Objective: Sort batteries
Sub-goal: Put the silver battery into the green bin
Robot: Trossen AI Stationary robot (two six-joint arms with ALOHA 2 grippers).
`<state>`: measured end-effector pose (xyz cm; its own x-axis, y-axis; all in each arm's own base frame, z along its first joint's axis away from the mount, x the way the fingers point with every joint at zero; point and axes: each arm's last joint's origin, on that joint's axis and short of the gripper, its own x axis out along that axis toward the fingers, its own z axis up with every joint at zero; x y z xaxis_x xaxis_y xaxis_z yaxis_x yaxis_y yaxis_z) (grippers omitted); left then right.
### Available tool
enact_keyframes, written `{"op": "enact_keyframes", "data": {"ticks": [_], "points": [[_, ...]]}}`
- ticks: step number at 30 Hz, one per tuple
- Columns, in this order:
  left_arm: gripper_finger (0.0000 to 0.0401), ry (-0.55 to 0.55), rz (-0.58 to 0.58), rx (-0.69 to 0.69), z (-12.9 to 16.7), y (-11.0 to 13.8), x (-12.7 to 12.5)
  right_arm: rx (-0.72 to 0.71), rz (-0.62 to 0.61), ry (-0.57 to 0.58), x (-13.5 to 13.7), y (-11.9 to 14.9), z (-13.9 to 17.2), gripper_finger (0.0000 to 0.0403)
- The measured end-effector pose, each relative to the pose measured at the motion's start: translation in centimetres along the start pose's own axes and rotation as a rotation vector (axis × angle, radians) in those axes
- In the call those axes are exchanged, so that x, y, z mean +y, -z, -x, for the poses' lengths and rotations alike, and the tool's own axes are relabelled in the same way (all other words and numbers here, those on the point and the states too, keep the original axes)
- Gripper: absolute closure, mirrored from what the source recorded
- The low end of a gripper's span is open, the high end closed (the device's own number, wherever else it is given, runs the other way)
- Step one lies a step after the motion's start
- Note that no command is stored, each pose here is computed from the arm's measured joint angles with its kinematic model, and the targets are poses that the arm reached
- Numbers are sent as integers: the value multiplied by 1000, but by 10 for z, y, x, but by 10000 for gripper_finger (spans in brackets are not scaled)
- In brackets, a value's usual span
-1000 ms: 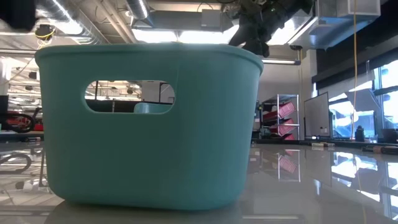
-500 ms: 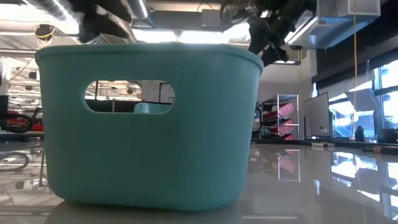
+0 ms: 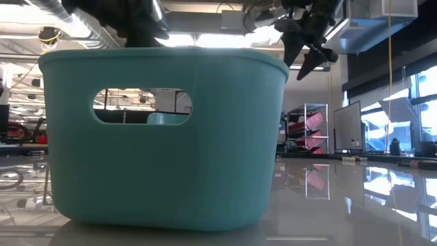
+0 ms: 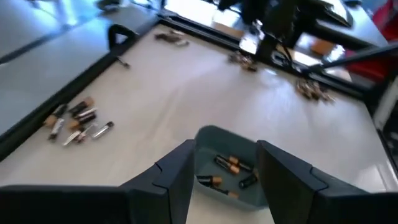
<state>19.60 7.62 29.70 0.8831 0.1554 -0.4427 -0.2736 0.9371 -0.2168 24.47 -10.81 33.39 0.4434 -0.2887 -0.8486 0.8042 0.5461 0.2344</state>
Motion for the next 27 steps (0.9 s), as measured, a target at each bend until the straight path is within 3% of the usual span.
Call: {"op": "enact_keyframes", "data": {"ticks": [6, 9, 12, 17, 21, 27], "points": [[242, 61, 73, 72, -31, 5, 42, -33, 105, 29, 11, 2, -7, 149], [242, 62, 125, 72, -48, 8, 65, -92, 218, 27, 6, -14, -19, 149], [242, 26, 280, 63, -57, 11, 86, -162, 277, -48, -10, -42, -33, 149], [242, -50, 418, -9, -51, 8, 110, -209, 285, -273, -53, -82, -61, 149], [242, -116, 557, -50, -43, 8, 125, -182, 229, -293, -89, -97, -90, 149], [242, -236, 612, -93, -37, 8, 136, -123, 152, -307, -116, -104, -116, 149]]}}
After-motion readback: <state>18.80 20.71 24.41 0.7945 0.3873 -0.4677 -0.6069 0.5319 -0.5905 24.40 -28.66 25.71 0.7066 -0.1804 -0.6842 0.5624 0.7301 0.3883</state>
